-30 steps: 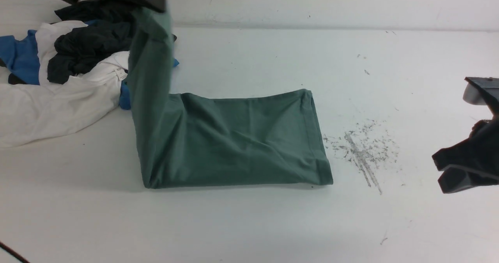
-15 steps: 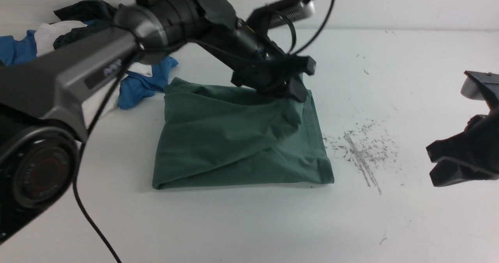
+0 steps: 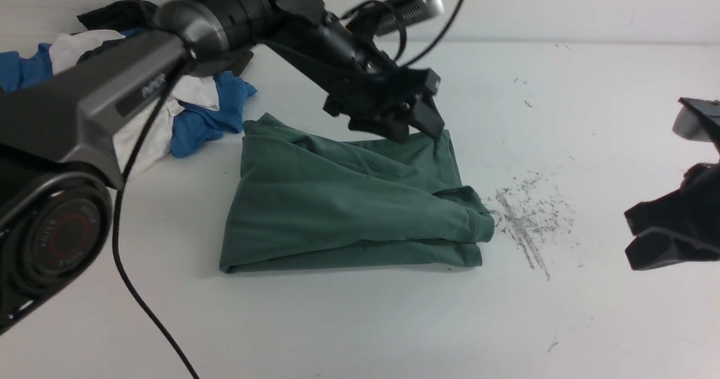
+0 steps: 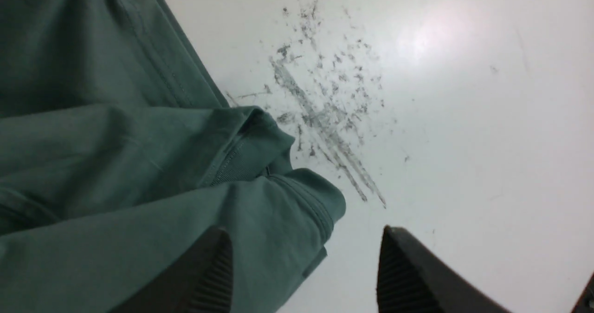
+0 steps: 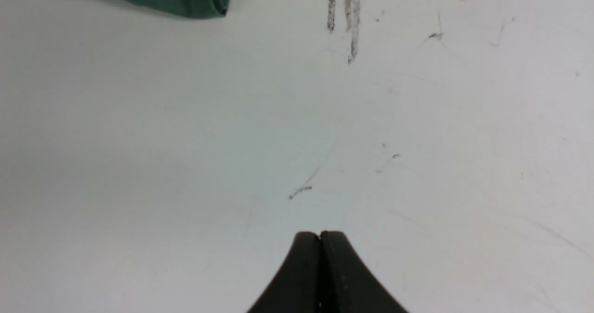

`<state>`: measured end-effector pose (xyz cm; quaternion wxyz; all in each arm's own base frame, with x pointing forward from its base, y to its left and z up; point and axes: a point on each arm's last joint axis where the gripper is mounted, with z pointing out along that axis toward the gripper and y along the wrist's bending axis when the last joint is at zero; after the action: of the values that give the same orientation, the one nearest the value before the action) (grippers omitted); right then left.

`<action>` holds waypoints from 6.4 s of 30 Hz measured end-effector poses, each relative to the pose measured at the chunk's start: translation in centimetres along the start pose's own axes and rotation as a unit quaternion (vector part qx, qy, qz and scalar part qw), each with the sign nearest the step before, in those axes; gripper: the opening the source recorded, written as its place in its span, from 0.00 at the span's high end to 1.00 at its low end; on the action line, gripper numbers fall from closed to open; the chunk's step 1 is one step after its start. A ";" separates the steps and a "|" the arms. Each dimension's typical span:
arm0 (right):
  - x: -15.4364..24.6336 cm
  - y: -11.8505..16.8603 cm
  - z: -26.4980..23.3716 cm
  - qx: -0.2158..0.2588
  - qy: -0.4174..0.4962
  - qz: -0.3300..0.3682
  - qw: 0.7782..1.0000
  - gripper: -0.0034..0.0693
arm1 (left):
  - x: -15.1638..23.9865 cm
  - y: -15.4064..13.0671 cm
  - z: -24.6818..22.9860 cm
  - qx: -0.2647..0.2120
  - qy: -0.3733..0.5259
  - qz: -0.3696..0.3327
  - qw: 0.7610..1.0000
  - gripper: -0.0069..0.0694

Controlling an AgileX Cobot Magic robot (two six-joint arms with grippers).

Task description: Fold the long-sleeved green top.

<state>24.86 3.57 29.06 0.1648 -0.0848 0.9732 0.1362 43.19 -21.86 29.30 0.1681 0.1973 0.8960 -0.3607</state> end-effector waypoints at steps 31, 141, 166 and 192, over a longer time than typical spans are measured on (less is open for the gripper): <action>19.7 0.3 -4.2 0.128 -0.637 -0.057 0.758 0.97 | -1.5 0.0 -8.2 0.004 -0.068 -0.021 0.997 0.92; 22.2 -1.2 3.4 0.108 -0.483 -0.033 0.868 0.97 | 43.2 3.6 -13.6 -0.396 -0.428 0.005 0.812 0.92; 22.2 -1.2 3.4 0.108 -0.483 -0.033 0.868 0.97 | 43.2 3.5 -13.6 -0.396 -0.422 0.011 0.815 0.92; 22.2 -1.2 3.4 0.108 -0.483 -0.033 0.868 0.97 | 43.2 3.5 -13.6 -0.396 -0.422 0.012 0.815 0.92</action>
<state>5.40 0.80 18.05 0.6267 -0.0221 0.7774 0.0486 5.29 0.20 17.34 0.5973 -0.0476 0.8003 -0.0201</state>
